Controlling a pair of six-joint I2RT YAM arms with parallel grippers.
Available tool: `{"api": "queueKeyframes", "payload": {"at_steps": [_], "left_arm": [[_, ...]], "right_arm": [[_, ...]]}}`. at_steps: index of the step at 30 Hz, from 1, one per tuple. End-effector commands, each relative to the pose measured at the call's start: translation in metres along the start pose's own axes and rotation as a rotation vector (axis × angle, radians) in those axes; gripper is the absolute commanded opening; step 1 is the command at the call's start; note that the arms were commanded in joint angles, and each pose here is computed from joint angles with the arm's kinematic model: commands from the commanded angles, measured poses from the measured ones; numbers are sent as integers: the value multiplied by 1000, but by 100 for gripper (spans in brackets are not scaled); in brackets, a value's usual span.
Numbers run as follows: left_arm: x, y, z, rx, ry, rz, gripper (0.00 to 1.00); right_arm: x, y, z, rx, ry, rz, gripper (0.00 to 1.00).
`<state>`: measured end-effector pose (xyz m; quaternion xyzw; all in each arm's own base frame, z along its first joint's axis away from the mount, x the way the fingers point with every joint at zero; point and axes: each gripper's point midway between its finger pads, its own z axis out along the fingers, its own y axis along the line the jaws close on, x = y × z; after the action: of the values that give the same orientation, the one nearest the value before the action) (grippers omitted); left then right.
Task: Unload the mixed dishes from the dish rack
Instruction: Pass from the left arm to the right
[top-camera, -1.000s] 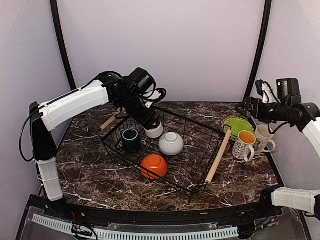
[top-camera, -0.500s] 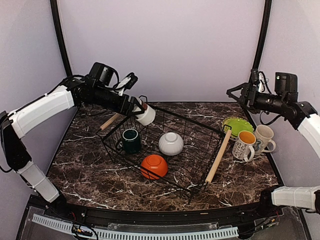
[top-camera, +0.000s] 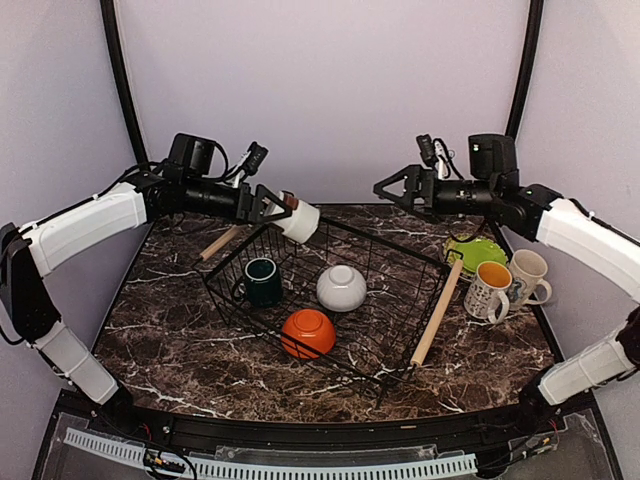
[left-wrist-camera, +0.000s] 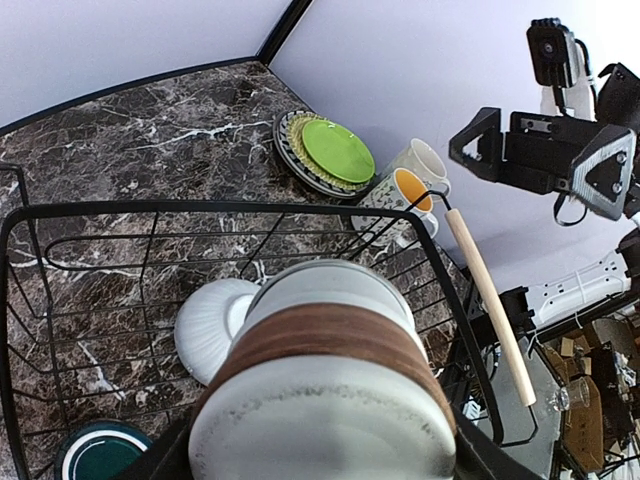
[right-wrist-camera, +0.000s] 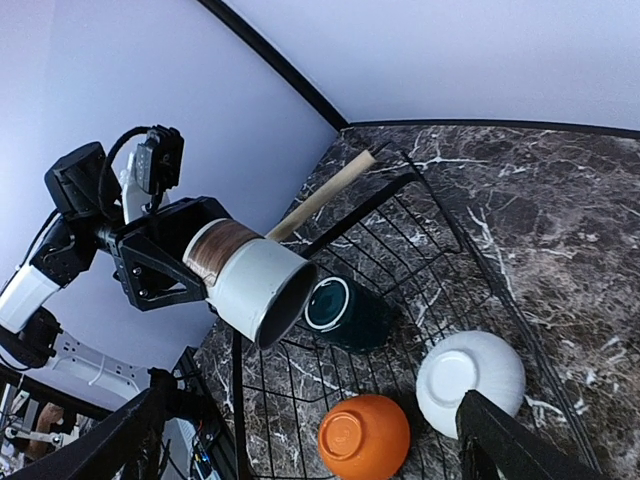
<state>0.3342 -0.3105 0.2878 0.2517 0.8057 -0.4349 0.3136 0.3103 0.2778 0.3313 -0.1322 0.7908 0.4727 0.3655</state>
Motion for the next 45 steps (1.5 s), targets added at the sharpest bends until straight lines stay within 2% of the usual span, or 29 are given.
{"api": "queueKeyframes", "payload": {"at_steps": [1,7,11,17,28,35,40,45], "left_arm": [[-13,-25,-14,93,-58,35,38],[-14,-31,-15,151,-72,24,38],[-15,-35,-16,204,-89,7,38],[-20,-38,-19,272,-127,-26,37],[-19,-31,-15,308,-140,-69,33],[-17,-30,-11,326,-128,-90,33],[-15,-27,-8,327,-119,-101,34],[-10,-19,-4,295,-98,-111,48]], "right_arm": [[-6,31,40,-90,-10,-60,99],[13,65,83,-207,53,-101,96],[13,84,100,-282,36,-122,88],[13,96,111,-377,12,-73,77],[24,104,125,-503,30,20,64],[25,107,128,-533,32,44,37],[23,110,124,-546,25,34,23],[20,112,117,-525,9,1,7]]}}
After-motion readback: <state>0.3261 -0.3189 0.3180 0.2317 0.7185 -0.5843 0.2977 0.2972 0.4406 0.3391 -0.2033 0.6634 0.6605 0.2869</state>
